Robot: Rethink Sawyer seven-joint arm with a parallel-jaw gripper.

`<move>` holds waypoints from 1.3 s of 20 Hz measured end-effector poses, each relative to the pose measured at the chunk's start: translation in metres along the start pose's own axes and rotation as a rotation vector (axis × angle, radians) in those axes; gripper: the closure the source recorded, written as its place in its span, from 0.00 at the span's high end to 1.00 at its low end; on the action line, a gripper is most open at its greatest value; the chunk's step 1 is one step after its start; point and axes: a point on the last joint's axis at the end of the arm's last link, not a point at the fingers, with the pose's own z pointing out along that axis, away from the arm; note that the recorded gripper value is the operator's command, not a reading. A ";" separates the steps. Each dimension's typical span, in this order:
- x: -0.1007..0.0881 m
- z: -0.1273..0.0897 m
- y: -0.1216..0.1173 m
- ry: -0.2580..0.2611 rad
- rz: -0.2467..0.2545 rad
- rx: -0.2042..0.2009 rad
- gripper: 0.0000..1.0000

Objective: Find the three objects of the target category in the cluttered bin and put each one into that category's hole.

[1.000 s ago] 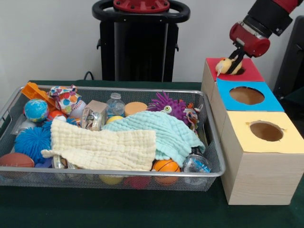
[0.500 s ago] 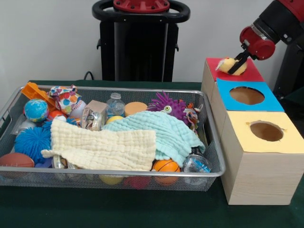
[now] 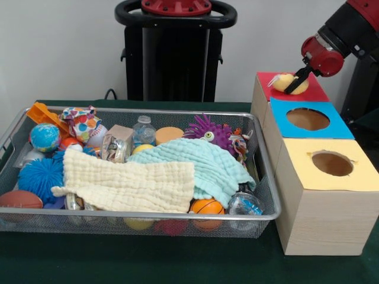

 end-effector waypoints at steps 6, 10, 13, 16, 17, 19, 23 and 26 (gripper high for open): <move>0.002 0.000 0.000 -0.012 -0.007 0.004 0.00; 0.004 0.000 -0.002 -0.018 -0.013 0.004 1.00; 0.005 0.000 -0.003 -0.019 -0.015 0.006 1.00; 0.006 0.000 -0.004 -0.020 -0.017 0.004 1.00; 0.006 -0.001 -0.004 -0.020 -0.017 0.005 1.00; 0.006 -0.001 -0.004 -0.019 -0.017 0.005 1.00; 0.006 -0.001 -0.004 -0.016 -0.017 0.003 1.00; 0.006 -0.001 -0.004 -0.011 -0.015 0.000 1.00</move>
